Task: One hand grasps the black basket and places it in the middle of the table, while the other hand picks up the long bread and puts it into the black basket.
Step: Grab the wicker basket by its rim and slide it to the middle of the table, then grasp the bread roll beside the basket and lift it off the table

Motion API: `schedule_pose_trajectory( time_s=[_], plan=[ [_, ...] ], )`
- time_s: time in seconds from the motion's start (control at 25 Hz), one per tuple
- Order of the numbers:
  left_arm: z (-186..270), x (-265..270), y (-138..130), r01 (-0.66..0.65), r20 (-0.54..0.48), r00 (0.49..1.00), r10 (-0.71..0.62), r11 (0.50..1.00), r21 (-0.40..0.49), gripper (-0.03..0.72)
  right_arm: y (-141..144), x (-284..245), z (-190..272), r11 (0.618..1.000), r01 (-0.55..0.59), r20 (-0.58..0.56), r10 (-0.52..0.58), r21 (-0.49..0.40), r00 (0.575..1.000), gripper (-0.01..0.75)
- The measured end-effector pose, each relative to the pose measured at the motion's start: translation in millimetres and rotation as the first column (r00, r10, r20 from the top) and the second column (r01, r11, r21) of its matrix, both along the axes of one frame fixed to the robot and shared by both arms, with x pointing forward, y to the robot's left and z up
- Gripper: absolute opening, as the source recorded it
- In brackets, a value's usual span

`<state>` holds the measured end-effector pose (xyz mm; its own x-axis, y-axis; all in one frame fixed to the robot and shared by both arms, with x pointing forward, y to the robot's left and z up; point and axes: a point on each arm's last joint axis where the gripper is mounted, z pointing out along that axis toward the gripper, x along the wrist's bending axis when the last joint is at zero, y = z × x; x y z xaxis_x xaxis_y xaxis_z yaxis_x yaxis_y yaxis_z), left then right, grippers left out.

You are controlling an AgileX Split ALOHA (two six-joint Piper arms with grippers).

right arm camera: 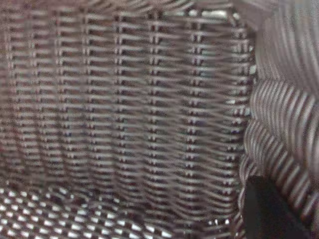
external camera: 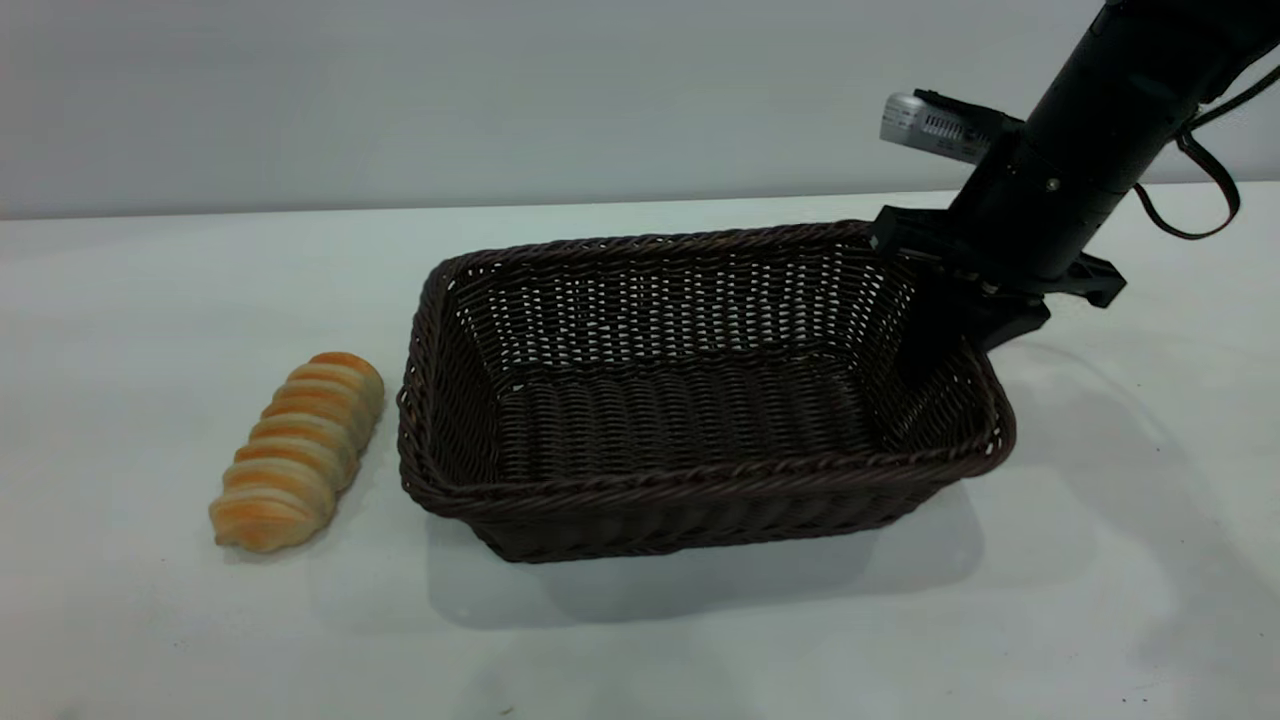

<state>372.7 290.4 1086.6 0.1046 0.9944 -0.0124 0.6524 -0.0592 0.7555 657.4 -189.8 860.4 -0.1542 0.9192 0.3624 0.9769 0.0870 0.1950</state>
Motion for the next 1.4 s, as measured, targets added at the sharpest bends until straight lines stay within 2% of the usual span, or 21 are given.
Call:
schedule_pose_trajectory(
  time_s=[0.08,0.16,0.4,0.52,0.64,0.84,1.04,1.24,1.32,1.4],
  plan=[
    [-9,4,-1,0.000,-0.037,0.999,0.000,1.000,-0.016,0.582,-1,3,0,1.000,0.010,0.026,-0.009,-0.005,1.000,0.107],
    [-22,12,-2,-0.003,-0.099,0.995,0.000,1.000,-0.024,0.582,-1,3,0,1.000,0.015,0.036,-0.014,-0.007,0.999,0.153],
    [-62,60,-3,-0.019,-0.225,0.974,0.016,1.000,-0.012,0.582,-8,9,18,0.998,-0.059,0.013,0.059,0.001,0.998,0.420],
    [-94,89,-5,-0.046,-0.297,0.954,0.036,0.999,-0.028,0.582,-26,7,47,0.996,-0.089,-0.019,0.089,0.020,0.996,0.501],
    [-124,119,-10,-0.056,-0.381,0.924,0.040,0.998,-0.032,0.582,-41,-3,92,0.990,-0.141,0.008,0.140,0.032,0.990,0.512],
    [-166,170,-24,-0.025,-0.469,0.883,0.013,1.000,-0.019,0.582,-43,-32,172,0.976,-0.217,0.118,0.211,0.038,0.970,0.500],
    [-211,207,-41,0.010,-0.537,0.844,-0.013,1.000,-0.008,0.582,-27,-63,226,0.957,-0.284,0.217,0.264,0.064,0.940,0.498],
    [-251,232,-56,0.041,-0.575,0.817,-0.035,0.999,-0.002,0.578,-3,-105,267,0.925,-0.377,0.320,0.343,0.049,0.883,0.498],
    [-263,236,-57,0.048,-0.590,0.806,-0.036,0.999,0.004,0.553,1,-125,275,0.914,-0.402,0.335,0.364,0.050,0.869,0.498],
    [-266,238,-54,0.052,-0.592,0.805,-0.034,0.999,0.013,0.474,-1,-148,278,0.912,-0.406,0.336,0.367,0.051,0.867,0.495]
  ],
)
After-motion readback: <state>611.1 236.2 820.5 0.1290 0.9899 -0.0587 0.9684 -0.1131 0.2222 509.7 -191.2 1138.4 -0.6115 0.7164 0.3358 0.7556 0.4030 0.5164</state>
